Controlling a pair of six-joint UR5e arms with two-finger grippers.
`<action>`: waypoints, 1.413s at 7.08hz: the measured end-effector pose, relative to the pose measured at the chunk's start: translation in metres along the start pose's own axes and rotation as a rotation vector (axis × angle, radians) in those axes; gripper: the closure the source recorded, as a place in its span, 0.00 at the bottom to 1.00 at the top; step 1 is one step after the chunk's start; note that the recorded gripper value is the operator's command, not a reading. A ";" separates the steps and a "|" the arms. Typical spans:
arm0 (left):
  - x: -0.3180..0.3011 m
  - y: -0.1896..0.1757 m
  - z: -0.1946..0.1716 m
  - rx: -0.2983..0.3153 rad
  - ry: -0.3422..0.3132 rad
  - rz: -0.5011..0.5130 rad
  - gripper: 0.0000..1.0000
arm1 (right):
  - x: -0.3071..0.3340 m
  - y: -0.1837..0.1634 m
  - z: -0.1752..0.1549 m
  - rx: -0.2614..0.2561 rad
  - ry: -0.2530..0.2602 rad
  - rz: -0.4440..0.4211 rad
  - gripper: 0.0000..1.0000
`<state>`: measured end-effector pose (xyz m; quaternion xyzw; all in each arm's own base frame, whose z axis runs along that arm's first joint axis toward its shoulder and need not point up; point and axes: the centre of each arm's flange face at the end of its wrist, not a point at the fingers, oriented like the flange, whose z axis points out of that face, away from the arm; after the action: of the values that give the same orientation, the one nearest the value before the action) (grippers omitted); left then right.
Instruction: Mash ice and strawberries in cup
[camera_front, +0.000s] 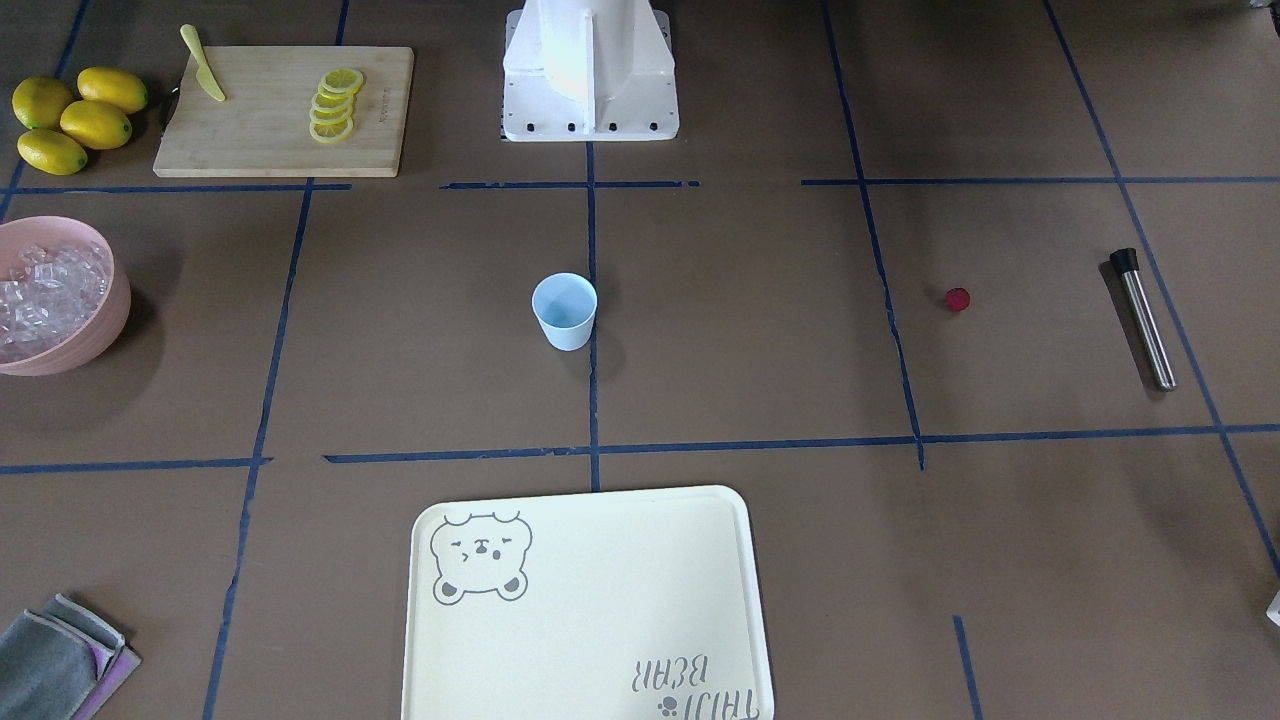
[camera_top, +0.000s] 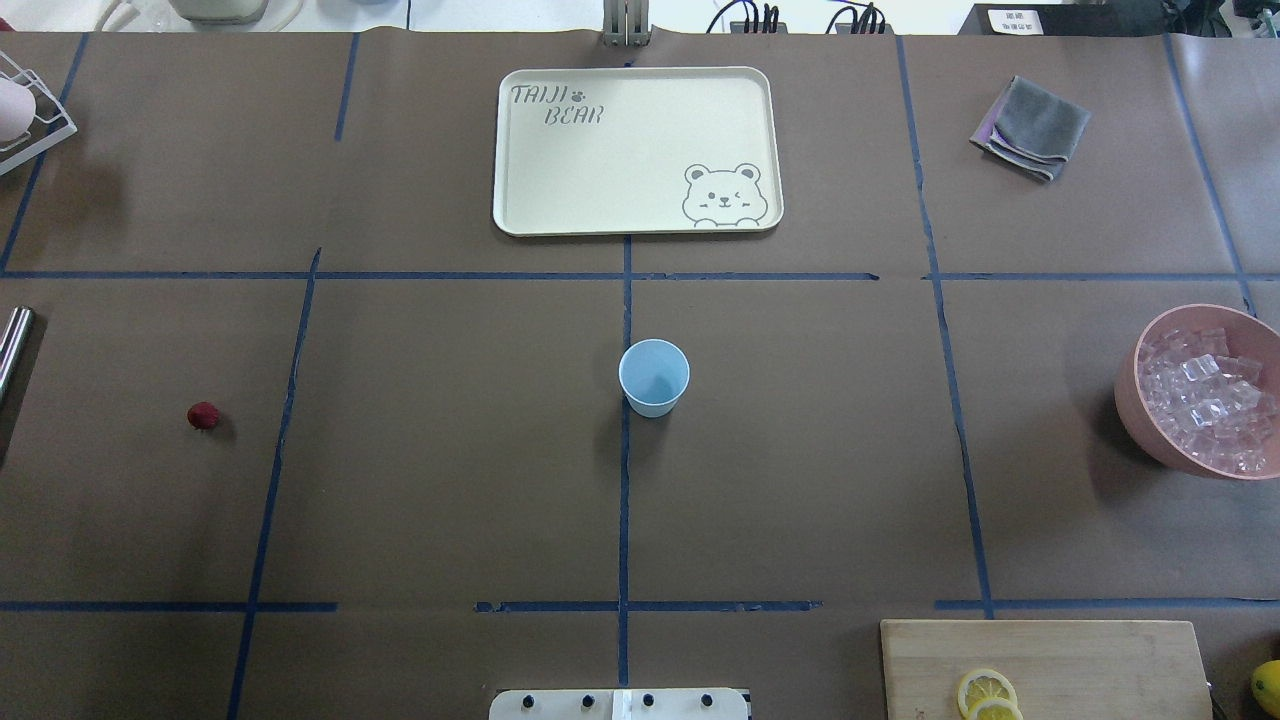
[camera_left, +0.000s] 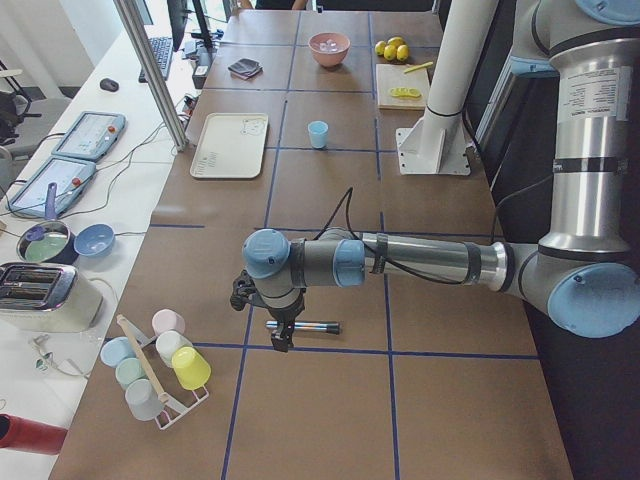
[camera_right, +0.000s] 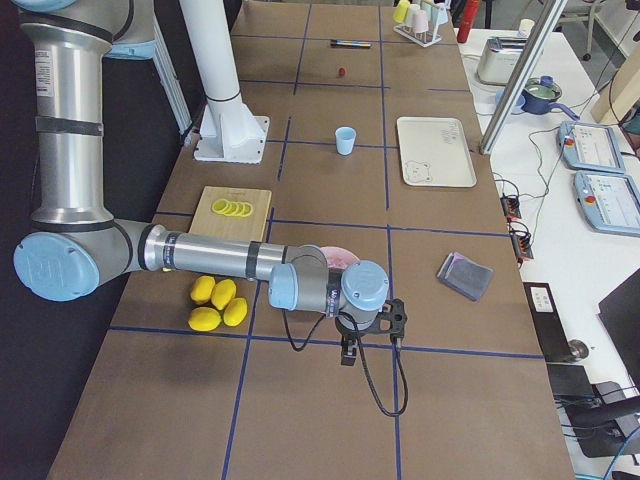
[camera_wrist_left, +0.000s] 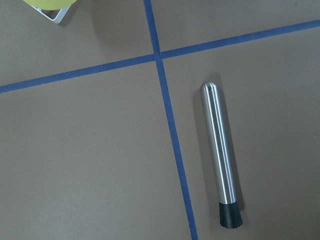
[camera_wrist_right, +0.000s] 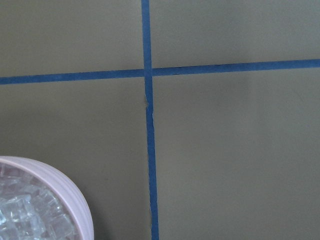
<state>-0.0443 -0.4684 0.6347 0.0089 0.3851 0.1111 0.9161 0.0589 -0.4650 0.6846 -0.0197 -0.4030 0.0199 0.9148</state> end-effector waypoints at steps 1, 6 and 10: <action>0.000 0.004 0.002 -0.001 0.001 0.007 0.00 | -0.003 0.000 -0.002 0.005 -0.002 -0.004 0.00; 0.001 0.018 0.007 -0.005 -0.001 0.033 0.00 | -0.002 0.006 -0.001 0.002 -0.005 0.001 0.00; 0.002 0.018 0.006 -0.001 0.000 0.040 0.00 | -0.010 0.004 -0.005 0.067 -0.018 -0.079 0.00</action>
<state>-0.0422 -0.4496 0.6398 0.0162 0.3850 0.1295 0.9137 0.0561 -0.4613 0.6739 0.0271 -0.4107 -0.0024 0.9113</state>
